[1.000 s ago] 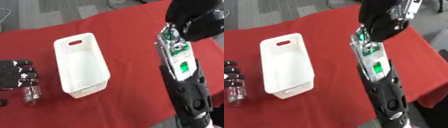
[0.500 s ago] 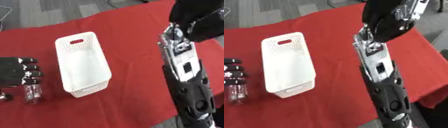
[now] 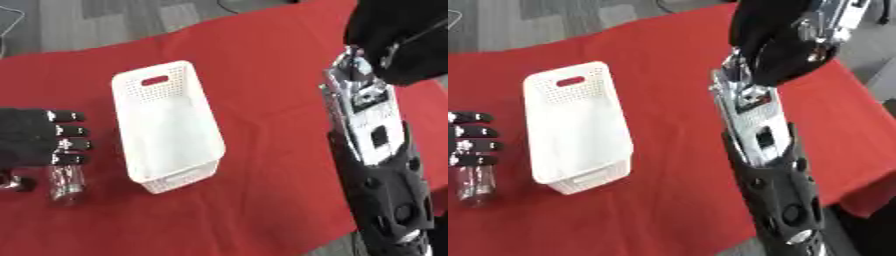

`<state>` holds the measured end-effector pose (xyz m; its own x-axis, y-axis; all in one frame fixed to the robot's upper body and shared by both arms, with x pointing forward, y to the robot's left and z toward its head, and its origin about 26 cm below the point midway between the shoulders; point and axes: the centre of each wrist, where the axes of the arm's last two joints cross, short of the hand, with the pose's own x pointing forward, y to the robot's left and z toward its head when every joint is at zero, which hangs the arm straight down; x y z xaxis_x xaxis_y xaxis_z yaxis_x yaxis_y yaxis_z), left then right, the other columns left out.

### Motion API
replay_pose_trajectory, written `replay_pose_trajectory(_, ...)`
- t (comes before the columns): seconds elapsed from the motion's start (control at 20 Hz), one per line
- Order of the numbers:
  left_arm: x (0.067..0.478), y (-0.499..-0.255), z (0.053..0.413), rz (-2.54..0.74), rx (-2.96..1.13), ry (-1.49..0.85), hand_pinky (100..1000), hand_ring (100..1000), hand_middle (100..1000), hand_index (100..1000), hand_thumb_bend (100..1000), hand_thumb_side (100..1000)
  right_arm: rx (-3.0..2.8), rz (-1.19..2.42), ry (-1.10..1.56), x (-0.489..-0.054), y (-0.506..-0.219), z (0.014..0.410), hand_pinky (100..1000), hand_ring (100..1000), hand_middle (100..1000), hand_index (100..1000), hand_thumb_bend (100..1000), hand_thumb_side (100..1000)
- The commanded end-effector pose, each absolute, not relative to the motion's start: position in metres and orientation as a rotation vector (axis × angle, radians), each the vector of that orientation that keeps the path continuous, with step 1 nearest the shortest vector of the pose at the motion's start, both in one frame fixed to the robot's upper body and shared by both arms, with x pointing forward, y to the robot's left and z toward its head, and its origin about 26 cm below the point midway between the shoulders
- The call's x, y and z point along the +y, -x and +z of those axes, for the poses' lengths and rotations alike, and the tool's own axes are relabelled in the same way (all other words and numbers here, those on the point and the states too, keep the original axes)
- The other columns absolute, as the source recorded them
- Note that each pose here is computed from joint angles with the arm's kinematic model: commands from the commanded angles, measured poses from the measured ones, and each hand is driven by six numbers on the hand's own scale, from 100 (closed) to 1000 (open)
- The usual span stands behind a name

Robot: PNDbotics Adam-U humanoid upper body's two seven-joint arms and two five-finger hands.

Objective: Pick up objects on the table and place them in the box.

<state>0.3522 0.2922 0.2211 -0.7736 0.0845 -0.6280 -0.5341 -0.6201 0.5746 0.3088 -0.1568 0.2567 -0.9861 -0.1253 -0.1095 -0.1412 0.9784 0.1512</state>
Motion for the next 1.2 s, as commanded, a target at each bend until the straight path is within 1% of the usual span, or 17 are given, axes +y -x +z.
replay_pose_trajectory(0.05,0.291,-0.353,0.231,2.379,1.105,0.826,807,783,753,811,512,288,2.980,0.268,0.242,-0.153,-0.306,0.264,424,501,593,683,100,1000)
replay_pose_trajectory(0.55,0.287,-0.356,0.225,2.376,1.118,0.795,766,745,723,780,500,295,2.978,0.271,0.256,-0.152,-0.305,0.264,423,501,593,683,100,1000)
replay_pose_trajectory(1.0,0.292,-0.362,0.209,2.481,1.145,0.743,749,732,747,800,492,293,2.975,0.270,0.267,-0.150,-0.305,0.264,423,501,592,682,100,1000)
replay_pose_trajectory(1.2,0.292,-0.363,0.206,2.519,1.177,0.716,750,731,752,803,508,299,2.973,0.272,0.271,-0.150,-0.305,0.265,423,501,592,682,100,1000)
